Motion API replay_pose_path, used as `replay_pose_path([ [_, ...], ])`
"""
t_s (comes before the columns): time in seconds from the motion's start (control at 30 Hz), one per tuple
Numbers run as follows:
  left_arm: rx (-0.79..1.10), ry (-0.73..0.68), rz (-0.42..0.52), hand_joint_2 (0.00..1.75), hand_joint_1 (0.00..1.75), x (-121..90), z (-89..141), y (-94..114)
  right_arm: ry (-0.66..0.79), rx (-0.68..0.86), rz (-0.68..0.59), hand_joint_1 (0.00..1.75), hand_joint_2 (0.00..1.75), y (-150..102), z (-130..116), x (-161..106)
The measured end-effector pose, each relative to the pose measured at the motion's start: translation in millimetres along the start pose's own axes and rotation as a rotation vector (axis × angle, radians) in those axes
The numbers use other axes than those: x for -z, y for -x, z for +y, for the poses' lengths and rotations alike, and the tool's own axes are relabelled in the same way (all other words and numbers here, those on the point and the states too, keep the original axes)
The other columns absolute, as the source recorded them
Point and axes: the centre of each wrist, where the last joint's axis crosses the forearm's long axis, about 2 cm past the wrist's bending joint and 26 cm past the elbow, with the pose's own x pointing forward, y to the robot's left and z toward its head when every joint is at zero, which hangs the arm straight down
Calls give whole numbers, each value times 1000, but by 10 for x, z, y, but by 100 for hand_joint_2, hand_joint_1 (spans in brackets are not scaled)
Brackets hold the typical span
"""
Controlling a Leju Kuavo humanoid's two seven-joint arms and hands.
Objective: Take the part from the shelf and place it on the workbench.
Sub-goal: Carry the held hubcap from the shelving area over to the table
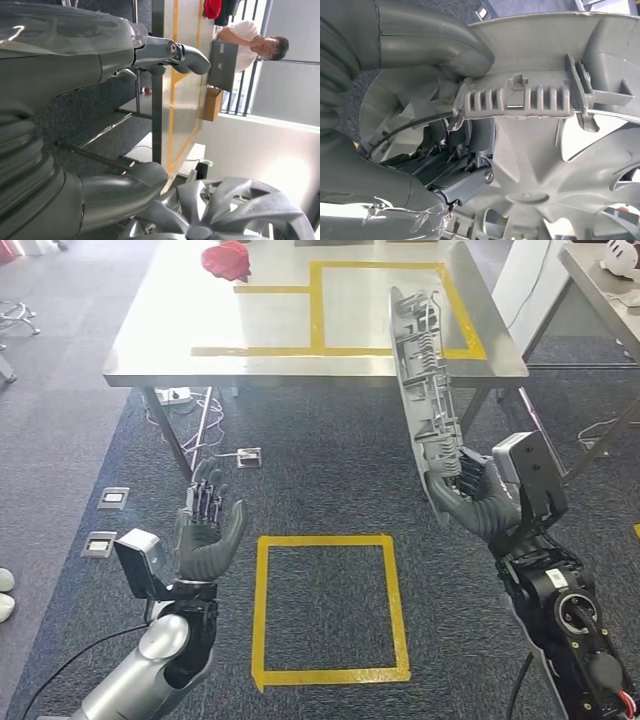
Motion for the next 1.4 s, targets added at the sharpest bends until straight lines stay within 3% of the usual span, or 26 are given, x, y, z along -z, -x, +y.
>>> replay_pose_path([
  [1.07,15,-8,14,175,0,-65,9,42,-2,0,-2,175,175,9,0,-4],
  [1.4,20,-12,10,175,0,-54,14,34,0,-19,-55,175,175,-102,-82,139],
])
